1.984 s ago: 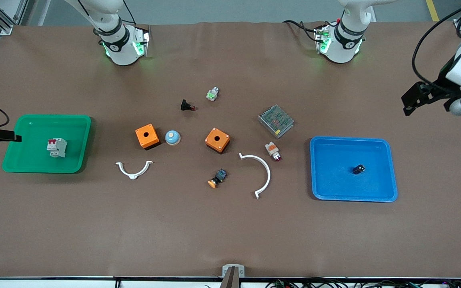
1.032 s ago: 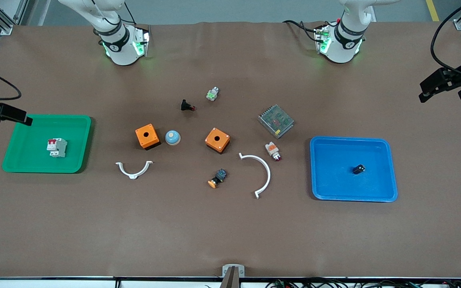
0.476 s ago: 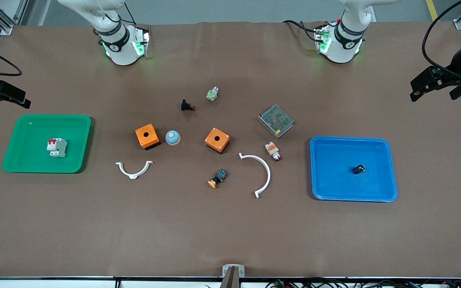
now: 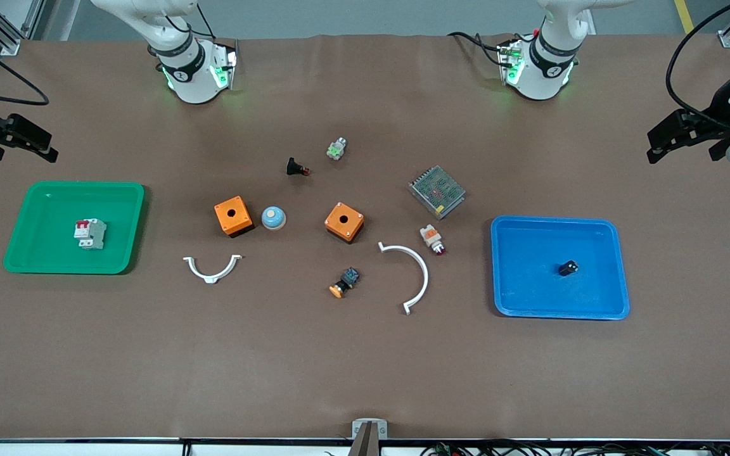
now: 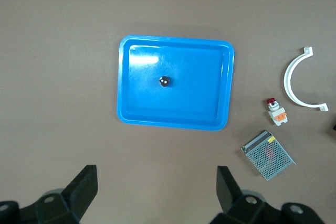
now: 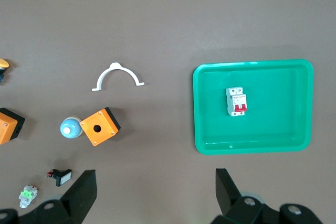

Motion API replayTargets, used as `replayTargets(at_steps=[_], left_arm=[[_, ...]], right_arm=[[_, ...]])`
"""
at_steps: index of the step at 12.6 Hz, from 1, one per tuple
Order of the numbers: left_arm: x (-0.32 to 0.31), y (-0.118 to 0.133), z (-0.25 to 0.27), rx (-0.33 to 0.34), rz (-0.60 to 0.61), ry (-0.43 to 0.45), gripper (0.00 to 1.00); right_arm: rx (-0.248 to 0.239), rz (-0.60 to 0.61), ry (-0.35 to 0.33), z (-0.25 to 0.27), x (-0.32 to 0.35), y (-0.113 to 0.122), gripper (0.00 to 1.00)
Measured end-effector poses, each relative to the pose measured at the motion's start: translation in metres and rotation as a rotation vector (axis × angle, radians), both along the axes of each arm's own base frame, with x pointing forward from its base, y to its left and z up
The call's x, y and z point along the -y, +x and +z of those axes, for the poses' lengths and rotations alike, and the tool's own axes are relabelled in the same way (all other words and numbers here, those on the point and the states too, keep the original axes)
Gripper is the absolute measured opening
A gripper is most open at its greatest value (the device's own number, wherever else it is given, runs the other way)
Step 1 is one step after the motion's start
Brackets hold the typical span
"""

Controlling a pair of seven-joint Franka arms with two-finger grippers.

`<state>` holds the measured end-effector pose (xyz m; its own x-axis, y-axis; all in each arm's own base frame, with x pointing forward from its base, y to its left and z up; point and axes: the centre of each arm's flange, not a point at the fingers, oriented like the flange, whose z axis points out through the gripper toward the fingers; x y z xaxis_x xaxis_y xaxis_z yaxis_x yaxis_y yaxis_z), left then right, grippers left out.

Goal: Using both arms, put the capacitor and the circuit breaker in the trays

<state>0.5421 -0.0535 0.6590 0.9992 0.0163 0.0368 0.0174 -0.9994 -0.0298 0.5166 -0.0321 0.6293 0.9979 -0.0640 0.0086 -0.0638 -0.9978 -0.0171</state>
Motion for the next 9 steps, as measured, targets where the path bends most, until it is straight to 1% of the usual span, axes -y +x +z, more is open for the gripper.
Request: replayTargets(at_steps=[3, 9], left_arm=[[-0.0004, 0.0000, 0.0001, 0.000, 0.001, 0.000, 1.00], [-0.0015, 0.0001, 0.0004, 0.001, 0.003, 0.000, 1.00]], right_arm=[[0.017, 0.000, -0.001, 0.0044, 0.0000, 0.0002, 1.00], [0.013, 0.000, -0.001, 0.0018, 0.0001, 0.0019, 1.00]])
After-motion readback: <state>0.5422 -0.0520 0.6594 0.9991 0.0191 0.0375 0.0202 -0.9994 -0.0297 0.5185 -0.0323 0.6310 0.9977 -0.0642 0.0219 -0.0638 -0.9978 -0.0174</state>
